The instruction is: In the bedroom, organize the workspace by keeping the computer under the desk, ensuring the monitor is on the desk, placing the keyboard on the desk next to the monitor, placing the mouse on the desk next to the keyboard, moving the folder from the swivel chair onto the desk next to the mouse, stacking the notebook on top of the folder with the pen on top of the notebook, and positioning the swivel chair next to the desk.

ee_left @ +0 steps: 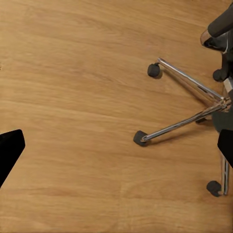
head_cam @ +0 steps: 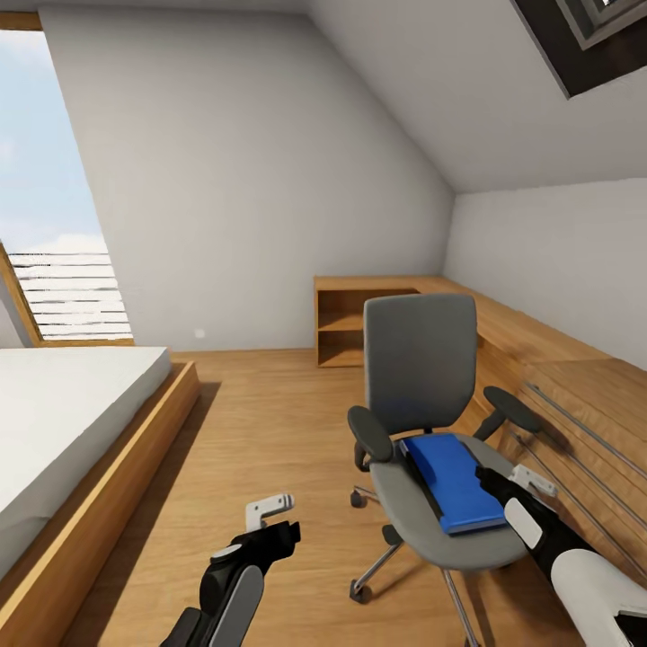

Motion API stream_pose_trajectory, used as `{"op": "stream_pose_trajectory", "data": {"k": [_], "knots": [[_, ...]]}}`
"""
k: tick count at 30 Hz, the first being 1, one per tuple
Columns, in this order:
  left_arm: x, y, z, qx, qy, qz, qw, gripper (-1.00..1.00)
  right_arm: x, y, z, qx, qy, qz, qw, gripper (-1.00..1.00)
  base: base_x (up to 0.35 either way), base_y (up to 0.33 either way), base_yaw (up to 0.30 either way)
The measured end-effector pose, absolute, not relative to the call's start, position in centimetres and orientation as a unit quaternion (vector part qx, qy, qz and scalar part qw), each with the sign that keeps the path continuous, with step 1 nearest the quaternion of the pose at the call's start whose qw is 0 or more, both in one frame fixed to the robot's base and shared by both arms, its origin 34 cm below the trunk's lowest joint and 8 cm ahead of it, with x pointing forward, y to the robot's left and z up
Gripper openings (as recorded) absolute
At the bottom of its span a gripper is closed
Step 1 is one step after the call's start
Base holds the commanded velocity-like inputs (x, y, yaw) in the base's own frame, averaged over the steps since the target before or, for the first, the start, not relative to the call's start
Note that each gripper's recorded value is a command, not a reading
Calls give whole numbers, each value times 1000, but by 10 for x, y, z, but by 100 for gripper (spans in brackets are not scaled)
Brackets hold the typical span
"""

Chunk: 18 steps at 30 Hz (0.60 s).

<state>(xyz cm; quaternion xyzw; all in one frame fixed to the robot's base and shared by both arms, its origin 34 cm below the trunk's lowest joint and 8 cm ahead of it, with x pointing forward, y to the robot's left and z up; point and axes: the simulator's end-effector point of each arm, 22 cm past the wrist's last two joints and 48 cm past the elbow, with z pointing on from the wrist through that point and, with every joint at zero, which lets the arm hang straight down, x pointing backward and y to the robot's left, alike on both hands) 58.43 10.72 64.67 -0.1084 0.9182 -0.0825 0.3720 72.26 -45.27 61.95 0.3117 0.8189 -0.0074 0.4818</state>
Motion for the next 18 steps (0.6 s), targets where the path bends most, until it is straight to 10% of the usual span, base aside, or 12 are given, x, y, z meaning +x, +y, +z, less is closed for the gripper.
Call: {"op": "stream_pose_trajectory", "data": {"k": [18], "knots": [[578,110,622,-113,924,-73,357,100,721,-454,618,314,819,-9,480,100,122,0,0]]}}
